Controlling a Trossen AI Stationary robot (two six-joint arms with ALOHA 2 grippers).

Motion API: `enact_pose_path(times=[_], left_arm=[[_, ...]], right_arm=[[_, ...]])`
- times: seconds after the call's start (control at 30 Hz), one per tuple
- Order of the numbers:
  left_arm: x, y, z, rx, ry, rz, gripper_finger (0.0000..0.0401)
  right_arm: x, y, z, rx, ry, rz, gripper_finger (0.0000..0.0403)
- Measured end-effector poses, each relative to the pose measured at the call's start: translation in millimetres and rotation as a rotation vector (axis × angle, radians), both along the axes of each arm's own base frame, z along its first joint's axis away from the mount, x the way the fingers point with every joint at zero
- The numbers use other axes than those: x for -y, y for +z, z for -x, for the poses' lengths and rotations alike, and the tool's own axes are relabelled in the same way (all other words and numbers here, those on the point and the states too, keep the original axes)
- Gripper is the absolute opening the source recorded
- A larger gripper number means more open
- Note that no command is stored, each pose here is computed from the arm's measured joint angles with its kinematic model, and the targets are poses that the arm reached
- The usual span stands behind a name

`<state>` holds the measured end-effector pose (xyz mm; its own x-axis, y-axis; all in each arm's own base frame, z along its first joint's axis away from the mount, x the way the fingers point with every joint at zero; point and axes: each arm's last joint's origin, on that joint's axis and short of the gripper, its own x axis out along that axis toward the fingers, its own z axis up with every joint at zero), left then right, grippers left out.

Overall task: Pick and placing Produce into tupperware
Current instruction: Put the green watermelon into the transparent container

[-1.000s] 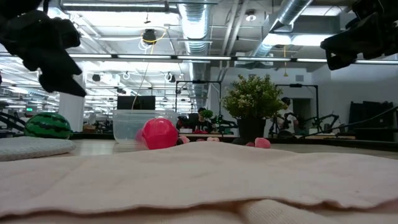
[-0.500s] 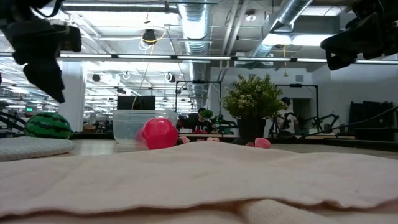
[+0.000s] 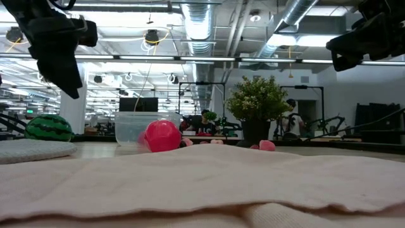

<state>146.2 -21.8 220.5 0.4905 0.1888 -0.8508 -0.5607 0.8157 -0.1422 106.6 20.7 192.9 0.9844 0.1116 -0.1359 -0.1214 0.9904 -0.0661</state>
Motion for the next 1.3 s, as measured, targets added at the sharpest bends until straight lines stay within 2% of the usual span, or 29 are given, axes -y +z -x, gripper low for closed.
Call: enact_pose_path(times=[0.2,0.63,0.83,1.3], left_arm=[[1.1,-4.1,-3.5,-0.020,0.048,0.037,0.0382],[0.3,-4.7,-5.8,-0.007,0.073,-0.002,0.0382],[3.5,-3.7,-14.8,0.044,0.027,0.040,0.0382],[2.2,-7.8,-7.0,-0.031,0.098,0.065,0.0382]], right_arm=[[0.0,0.0,0.0,0.000,0.000,0.000,0.0064],[0.0,0.0,0.0,0.000,0.000,0.000,0.0064],[0.0,-0.1,0.0,-0.001,0.000,0.000,0.0064],[0.0,0.0,0.0,0.000,0.000,0.000,0.0064]])
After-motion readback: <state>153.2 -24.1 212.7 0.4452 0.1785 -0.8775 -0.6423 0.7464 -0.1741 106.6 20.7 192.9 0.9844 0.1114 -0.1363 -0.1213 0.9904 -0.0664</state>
